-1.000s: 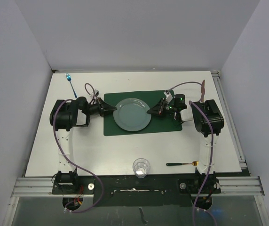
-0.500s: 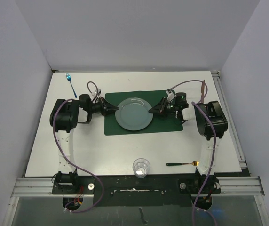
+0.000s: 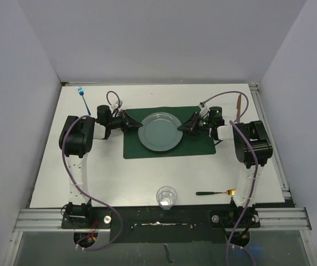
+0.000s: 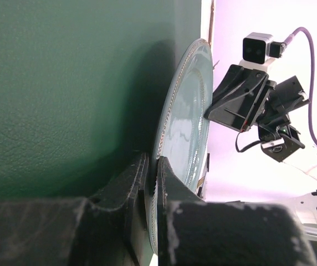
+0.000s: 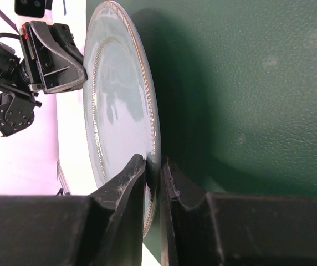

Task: Set the dinner table for one person
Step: Adjust the plate on the napkin.

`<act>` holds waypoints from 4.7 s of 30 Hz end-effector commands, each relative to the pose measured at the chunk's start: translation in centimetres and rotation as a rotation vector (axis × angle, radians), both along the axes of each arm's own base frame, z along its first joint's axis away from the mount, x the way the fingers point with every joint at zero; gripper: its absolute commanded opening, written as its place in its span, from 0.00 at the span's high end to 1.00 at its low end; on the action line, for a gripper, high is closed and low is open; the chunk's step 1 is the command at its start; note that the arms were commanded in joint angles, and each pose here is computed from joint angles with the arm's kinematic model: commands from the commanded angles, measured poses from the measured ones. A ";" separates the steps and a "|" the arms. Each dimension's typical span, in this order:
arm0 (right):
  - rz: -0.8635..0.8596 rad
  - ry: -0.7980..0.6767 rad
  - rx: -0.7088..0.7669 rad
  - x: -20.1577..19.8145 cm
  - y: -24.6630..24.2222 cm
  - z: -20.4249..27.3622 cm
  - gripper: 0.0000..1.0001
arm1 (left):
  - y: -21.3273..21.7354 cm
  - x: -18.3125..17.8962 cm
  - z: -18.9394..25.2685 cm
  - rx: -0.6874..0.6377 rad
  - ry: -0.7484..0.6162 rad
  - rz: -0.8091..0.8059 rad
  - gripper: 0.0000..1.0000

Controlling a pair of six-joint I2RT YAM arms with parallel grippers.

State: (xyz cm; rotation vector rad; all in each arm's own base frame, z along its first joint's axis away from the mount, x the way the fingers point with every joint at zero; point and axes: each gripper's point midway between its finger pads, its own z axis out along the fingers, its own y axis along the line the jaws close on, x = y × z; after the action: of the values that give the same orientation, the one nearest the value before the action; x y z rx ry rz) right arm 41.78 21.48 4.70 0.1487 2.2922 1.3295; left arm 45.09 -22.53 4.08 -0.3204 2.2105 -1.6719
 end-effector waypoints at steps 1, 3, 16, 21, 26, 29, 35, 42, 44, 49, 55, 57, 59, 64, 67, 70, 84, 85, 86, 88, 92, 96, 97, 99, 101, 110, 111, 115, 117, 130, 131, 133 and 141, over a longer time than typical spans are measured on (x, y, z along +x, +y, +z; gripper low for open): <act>0.110 -0.161 0.045 -0.7 2.5 4.3 1.00 | -4.9 -1.8 5.2 -0.040 -0.107 -0.152 1.00; 0.106 -0.158 0.044 -0.8 2.3 4.1 1.00 | -5.3 -1.9 5.1 -0.035 -0.101 -0.158 1.00; 0.073 -0.173 0.013 -0.6 0.5 4.6 1.00 | -7.4 -1.9 4.7 -0.001 -0.108 -0.192 1.00; 0.073 -0.162 0.016 -0.5 0.4 4.2 1.00 | -7.6 -2.0 4.2 0.005 -0.100 -0.197 1.00; 0.078 -0.147 0.020 -0.6 0.5 3.4 1.00 | -7.7 -2.0 4.0 0.008 -0.097 -0.201 1.00; 0.077 -0.140 0.021 -0.6 0.5 3.1 1.00 | -8.0 -2.0 3.8 0.013 -0.095 -0.206 1.00; 0.077 -0.130 0.023 -0.5 0.3 2.5 1.00 | -8.4 -1.9 3.3 0.020 -0.090 -0.215 1.00; 0.072 -0.112 0.026 -0.5 -0.1 1.8 1.00 | -8.9 -2.1 3.0 0.024 -0.091 -0.231 1.00; 0.073 -0.113 0.027 -0.5 -0.1 1.8 1.00 | -9.1 -2.2 2.9 0.028 -0.091 -0.235 1.00; 0.069 -0.108 0.026 -0.5 -0.4 1.6 1.00 | -9.3 -2.1 2.5 0.038 -0.087 -0.241 1.00; 0.069 -0.088 0.032 -0.6 -0.5 0.5 1.00 | -9.3 -2.2 1.4 0.056 -0.070 -0.242 1.00; 0.070 -0.082 0.036 -0.7 -0.4 0.2 1.00 | -9.2 -2.4 1.1 0.063 -0.062 -0.242 1.00; 0.072 -0.078 0.039 -0.7 -0.4 0.1 1.00 | -9.2 -2.5 0.7 0.070 -0.055 -0.242 1.00; 0.075 -0.072 0.044 -0.8 -0.3 -0.3 1.00 | -9.1 -2.5 -0.1 0.089 -0.045 -0.243 1.00; 0.080 -0.069 0.048 -0.8 -0.3 -0.4 1.00 | -9.0 -2.5 -0.7 0.100 -0.033 -0.243 1.00; 0.086 -0.069 0.053 -1.0 -0.2 -0.5 1.00 | -8.7 -2.3 -1.4 0.116 -0.009 -0.229 1.00; 0.086 -0.066 0.048 -1.4 -0.5 -0.1 0.44 | -6.3 -2.8 -3.9 0.305 0.043 -0.213 0.77; 0.086 -0.070 0.046 -1.3 -0.5 0.1 0.43 | -6.0 -2.8 -3.9 0.311 0.045 -0.206 0.77; 0.087 -0.072 0.043 -1.4 -0.5 0.2 0.43 | -5.7 -2.8 -3.9 0.313 0.048 -0.199 0.77; 0.087 -0.073 0.028 -1.4 -0.7 0.4 0.43 | -5.0 -2.7 -3.8 0.320 0.050 -0.183 0.77; 0.084 -0.071 -0.022 -1.5 -1.1 0.3 0.43 | -3.5 -2.5 -3.3 0.327 0.051 -0.150 0.76; 0.078 -0.079 -0.042 -1.5 -1.5 0.6 0.44 | -2.5 -2.2 -2.5 0.333 0.042 -0.126 0.76; 0.076 -0.082 -0.043 -1.5 -1.6 0.8 0.44 | -2.3 -2.2 -2.3 0.334 0.041 -0.123 0.76; 0.070 -0.085 -0.048 -1.5 -1.9 0.9 0.44 | -2.0 -2.0 -2.1 0.342 0.037 -0.119 0.76; 0.069 -0.086 -0.060 -1.6 -2.1 1.0 0.44 | -1.7 -1.9 -2.0 0.346 0.034 -0.114 0.76; 0.049 -0.084 -0.080 -1.8 -3.3 0.9 0.46 | -0.8 -1.5 -2.5 0.360 0.043 -0.099 0.76; 0.046 -0.087 -0.080 -1.8 -3.4 1.0 0.46 | -0.6 -1.4 -2.6 0.364 0.044 -0.098 0.74; 0.034 -0.090 -0.082 -1.8 -4.2 1.0 0.46 | -0.3 -1.1 -2.1 0.385 0.012 -0.091 0.57; 0.024 -0.088 -0.084 -1.6 -4.5 0.9 0.43 | -0.2 -0.9 -1.8 0.396 0.003 -0.085 0.54; 0.020 -0.088 -0.073 -1.2 -4.5 0.7 0.42 | 0.9 -0.7 -2.3 0.483 0.012 -0.071 0.38; 0.020 -0.088 -0.071 -1.2 -4.5 0.6 0.43 | 1.0 -0.6 -2.3 0.494 0.014 -0.066 0.38; 0.022 -0.086 -0.068 -1.3 -4.4 0.6 0.44 | 1.6 -0.5 -2.3 0.535 0.022 -0.047 0.35; 0.000 -0.111 -0.103 -0.9 -4.9 1.5 0.41 | 4.7 0.7 -0.5 0.728 -0.008 0.059 0.32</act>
State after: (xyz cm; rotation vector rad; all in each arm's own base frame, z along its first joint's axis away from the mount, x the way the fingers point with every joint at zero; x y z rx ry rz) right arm 39.79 17.25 3.97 0.0830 2.3251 1.2590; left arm 43.97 -22.86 3.72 -0.1215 2.5649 -1.1080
